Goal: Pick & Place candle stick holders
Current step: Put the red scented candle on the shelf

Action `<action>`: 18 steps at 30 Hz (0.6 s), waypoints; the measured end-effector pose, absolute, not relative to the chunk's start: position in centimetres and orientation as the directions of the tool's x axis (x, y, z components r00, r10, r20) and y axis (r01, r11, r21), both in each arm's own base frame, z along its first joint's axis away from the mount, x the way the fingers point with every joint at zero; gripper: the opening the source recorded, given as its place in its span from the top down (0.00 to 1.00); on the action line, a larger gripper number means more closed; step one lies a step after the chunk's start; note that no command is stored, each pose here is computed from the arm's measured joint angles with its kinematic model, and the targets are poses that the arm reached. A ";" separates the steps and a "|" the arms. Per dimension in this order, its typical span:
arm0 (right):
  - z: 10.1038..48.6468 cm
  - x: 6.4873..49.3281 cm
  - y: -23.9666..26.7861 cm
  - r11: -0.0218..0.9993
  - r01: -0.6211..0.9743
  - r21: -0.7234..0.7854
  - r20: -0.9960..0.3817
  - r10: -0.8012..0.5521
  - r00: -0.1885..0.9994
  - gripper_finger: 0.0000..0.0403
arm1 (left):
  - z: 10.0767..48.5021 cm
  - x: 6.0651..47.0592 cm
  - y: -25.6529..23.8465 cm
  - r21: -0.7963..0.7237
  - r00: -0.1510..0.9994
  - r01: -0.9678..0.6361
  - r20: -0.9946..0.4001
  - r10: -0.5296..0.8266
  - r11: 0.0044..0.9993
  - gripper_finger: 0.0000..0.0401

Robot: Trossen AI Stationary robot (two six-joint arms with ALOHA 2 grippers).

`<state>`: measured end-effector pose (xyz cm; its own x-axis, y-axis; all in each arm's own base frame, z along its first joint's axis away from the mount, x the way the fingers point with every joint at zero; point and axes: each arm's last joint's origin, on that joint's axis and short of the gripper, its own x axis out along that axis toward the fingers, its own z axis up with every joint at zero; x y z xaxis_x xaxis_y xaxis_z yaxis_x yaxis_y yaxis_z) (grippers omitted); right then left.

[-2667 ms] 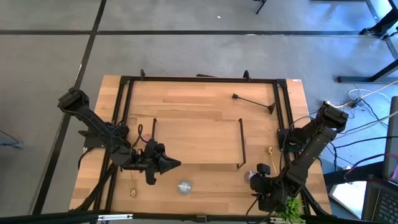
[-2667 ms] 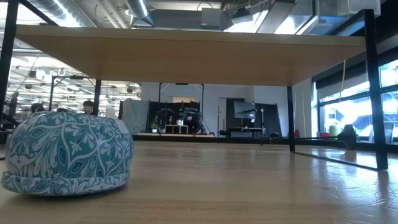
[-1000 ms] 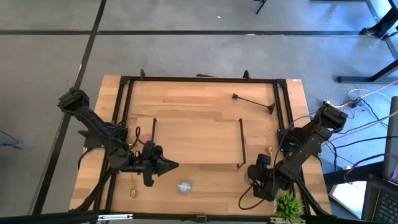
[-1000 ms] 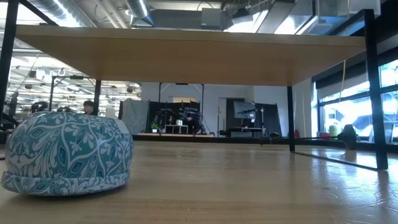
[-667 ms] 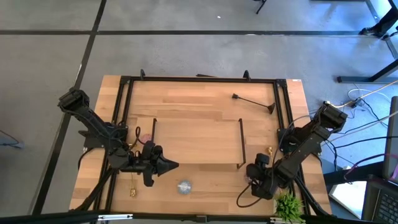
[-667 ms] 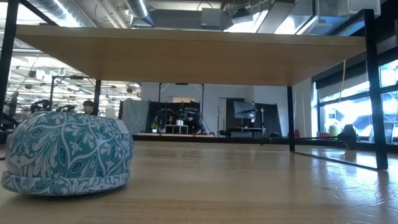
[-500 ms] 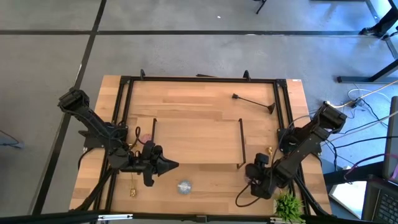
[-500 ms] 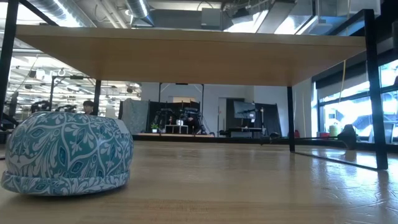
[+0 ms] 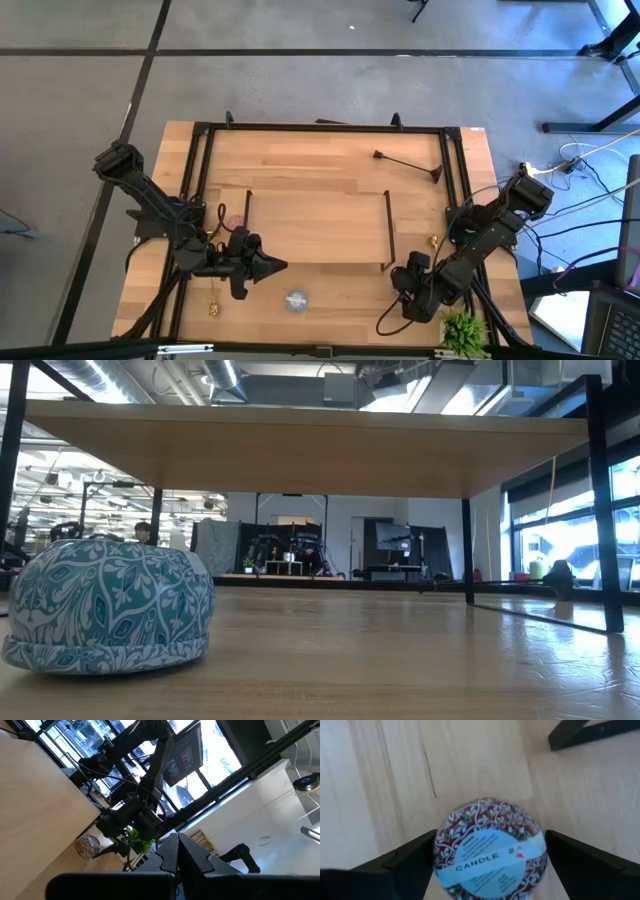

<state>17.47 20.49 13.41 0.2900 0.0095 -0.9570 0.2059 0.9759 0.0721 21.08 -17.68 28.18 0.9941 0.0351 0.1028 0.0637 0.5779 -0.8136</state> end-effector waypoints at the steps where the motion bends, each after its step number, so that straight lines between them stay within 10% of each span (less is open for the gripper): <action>1: 13.4 17.4 20.4 0.976 0.205 0.068 -0.960 0.009 0.278 0.11 | 28.2 21.1 -17.7 -0.814 0.994 0.064 0.103 0.035 0.578 0.99; 18: 14.1 17.7 20.7 0.975 0.216 0.058 -0.955 -0.009 0.297 0.18 | 28.2 21.1 -17.7 -0.811 0.994 0.064 0.103 0.035 0.582 0.99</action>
